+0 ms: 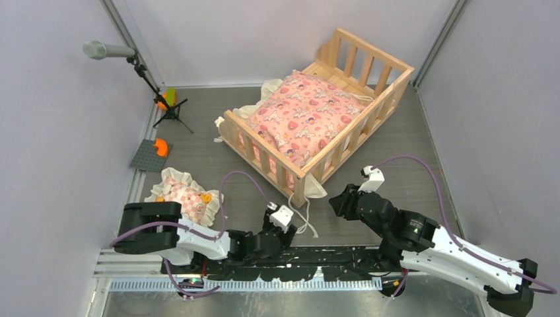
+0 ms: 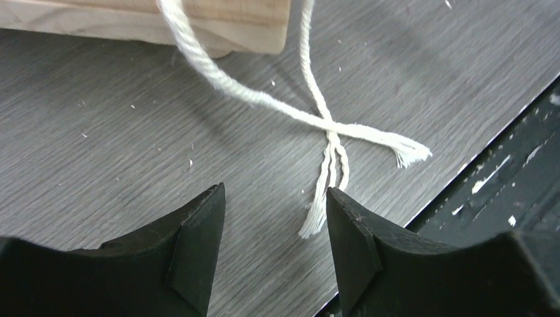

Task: Set up the pet bed
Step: Cross the ropes on the bed frame.

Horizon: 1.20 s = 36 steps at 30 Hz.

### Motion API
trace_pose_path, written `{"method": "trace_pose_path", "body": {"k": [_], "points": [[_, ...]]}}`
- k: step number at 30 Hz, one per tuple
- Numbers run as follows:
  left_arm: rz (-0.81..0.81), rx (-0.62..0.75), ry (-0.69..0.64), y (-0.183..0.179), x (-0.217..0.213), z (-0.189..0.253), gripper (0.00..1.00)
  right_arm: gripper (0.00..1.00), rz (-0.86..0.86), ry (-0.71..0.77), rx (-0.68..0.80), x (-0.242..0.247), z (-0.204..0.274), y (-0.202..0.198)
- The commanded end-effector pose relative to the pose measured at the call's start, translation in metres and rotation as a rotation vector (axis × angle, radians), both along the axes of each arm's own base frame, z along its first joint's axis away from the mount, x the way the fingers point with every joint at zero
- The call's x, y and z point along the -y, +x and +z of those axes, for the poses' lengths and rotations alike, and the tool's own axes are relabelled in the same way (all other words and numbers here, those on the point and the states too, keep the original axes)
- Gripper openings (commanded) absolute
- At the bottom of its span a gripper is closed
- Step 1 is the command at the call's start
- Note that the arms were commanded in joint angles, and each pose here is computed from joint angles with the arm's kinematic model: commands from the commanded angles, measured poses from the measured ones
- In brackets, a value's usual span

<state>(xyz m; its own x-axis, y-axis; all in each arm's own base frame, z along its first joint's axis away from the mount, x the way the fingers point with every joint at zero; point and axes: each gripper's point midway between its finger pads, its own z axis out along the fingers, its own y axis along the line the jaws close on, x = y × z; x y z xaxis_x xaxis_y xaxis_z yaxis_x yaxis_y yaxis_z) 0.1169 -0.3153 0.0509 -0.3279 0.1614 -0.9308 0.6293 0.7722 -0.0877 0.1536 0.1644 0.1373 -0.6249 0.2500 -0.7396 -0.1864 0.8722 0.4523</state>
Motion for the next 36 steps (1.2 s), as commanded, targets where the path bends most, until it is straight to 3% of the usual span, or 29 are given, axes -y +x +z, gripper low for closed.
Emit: {"method": "trace_pose_path", "body": {"k": [1, 22, 29, 36], "points": [[-0.099, 0.013, -0.011, -0.011, 0.010, 0.003, 0.59, 0.43, 0.011, 0.047, 0.027, -0.004, 0.013, 0.000], [-0.210, 0.079, 0.146, -0.015, 0.025, -0.021, 0.57, 0.43, 0.019, 0.043, 0.017, 0.000, 0.006, -0.004], [-0.231, 0.037, 0.142, -0.021, 0.025, -0.035, 0.28, 0.43, 0.019, 0.040, 0.017, 0.001, 0.006, -0.004], [-0.256, -0.036, 0.144, -0.032, 0.022, -0.048, 0.09, 0.43, 0.012, 0.035, 0.015, 0.002, 0.004, -0.003]]}}
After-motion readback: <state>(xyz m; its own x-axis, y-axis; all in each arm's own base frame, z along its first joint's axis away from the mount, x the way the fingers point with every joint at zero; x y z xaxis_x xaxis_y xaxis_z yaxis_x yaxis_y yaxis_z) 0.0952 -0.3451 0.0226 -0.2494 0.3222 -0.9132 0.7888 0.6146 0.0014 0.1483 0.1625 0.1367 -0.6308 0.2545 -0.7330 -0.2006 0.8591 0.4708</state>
